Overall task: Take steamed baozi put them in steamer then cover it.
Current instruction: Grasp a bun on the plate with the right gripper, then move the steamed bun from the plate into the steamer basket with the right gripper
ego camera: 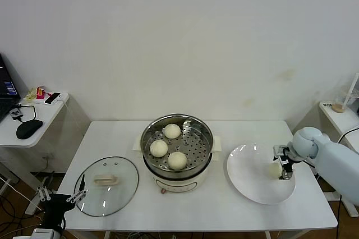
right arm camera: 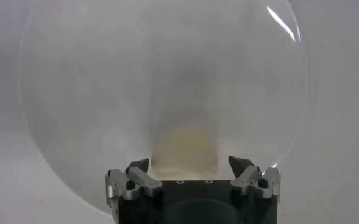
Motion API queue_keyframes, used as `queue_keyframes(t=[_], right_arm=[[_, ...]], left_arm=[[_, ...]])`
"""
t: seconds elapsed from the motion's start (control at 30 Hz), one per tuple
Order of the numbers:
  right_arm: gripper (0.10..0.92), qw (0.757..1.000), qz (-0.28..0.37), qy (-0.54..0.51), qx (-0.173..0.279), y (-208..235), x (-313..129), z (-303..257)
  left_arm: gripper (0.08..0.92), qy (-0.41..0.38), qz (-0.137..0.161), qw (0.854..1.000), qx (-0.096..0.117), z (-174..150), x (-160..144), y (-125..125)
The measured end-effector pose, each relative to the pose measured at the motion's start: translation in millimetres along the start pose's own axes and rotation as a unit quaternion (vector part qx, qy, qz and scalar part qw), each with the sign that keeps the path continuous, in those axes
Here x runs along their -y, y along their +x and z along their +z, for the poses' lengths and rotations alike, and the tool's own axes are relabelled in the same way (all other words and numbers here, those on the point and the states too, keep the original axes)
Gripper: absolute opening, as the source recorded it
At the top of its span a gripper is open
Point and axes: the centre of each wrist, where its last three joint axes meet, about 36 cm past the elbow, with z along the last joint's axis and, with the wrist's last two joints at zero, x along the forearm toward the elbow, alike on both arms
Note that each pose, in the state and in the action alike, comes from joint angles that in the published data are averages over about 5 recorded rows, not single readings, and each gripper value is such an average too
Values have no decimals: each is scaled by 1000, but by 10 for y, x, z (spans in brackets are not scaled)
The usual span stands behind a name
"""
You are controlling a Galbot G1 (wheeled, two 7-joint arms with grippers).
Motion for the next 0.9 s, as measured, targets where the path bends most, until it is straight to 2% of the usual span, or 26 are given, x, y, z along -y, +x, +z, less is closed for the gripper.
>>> queue_keyframes(t=[0.37, 0.63, 0.9], right_arm=[[624, 1000, 0, 3, -2, 71, 31, 6], [619, 1000, 7, 6, -3, 361, 104, 32], [622, 998, 45, 22, 24, 953, 328, -241]], left_arm=[[823, 0, -3, 1000, -1, -1, -18, 15], [823, 1, -3, 1000, 5, -33, -16, -2], [823, 1, 1, 1000, 13, -80, -1, -33]])
